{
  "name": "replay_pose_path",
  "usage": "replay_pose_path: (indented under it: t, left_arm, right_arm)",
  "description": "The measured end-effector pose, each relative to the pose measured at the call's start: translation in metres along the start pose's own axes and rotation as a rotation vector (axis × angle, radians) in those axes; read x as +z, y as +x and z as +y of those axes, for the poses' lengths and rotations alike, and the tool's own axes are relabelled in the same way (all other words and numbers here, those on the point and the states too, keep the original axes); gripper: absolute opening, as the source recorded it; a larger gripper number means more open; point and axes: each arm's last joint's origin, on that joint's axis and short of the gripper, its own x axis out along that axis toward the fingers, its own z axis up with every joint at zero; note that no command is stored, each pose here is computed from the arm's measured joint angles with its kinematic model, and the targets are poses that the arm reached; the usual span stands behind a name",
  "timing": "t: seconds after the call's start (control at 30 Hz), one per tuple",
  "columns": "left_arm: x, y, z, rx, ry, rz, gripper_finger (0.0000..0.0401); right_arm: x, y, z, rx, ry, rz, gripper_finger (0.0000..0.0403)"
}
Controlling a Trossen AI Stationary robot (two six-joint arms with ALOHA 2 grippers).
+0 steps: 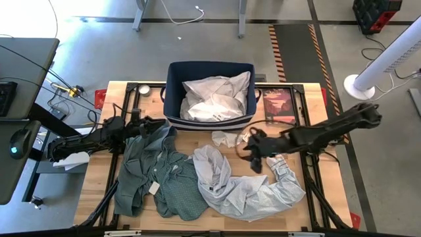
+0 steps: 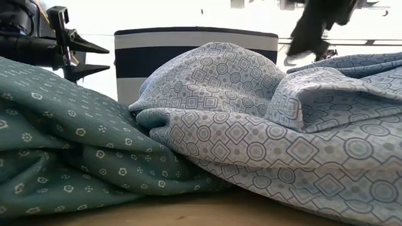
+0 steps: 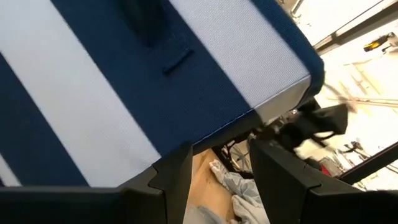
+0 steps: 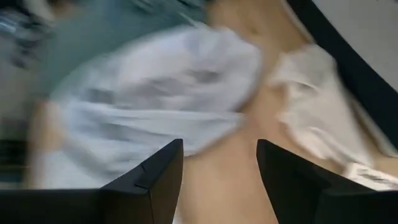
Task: Sort clothes
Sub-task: Put the white sock into the blue bin
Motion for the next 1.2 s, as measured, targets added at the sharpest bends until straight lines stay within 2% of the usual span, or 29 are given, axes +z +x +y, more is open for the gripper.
replay_pose_path:
  t: [0.27,0.37,0.47,0.57,0.7,0.77,0.9,1.0,1.1,1.2]
  left_arm:
    - [-0.002,0.000,0.002,0.019,0.012,0.018,0.0157]
    - [-0.002,0.000,0.002,0.020,0.013,0.018,0.0157]
    - [-0.002,0.000,0.002,0.020,0.012,0.018,0.0157]
    - [-0.002,0.000,0.002,0.020,0.012,0.018,0.0157]
    - [-0.002,0.000,0.002,0.020,0.012,0.018,0.0157]
    - [-0.002,0.000,0.002,0.020,0.012,0.018,0.0157]
    - [-0.001,0.000,0.002,0.020,0.012,0.015,0.0157]
    - [-0.001,0.000,0.002,0.019,0.012,0.015,0.0157]
    - [-0.001,0.000,0.002,0.019,0.012,0.015,0.0157]
    - [-0.001,0.000,0.002,0.019,0.012,0.016,0.0157]
  right_arm:
    - [-0.009,0.074,-0.034,-0.196,-0.149,0.092,0.0199]
    - [-0.009,0.094,-0.045,-0.257,-0.147,0.129,0.0198]
    - [-0.011,0.115,-0.055,-0.255,-0.107,0.194,0.0184]
    - [-0.013,0.132,-0.061,-0.214,-0.059,0.258,0.0144]
    - [-0.008,0.141,-0.058,-0.154,0.062,0.332,0.0046]
    - [-0.003,0.138,-0.052,-0.145,0.088,0.376,0.0015]
    - [0.019,0.119,-0.034,-0.053,0.050,0.417,0.0015]
    - [0.054,0.085,-0.017,0.053,-0.002,0.357,0.0006]
    - [0.082,0.047,-0.007,0.091,-0.065,0.295,0.0007]
    - [0.119,0.002,-0.002,0.132,-0.112,0.144,0.0004]
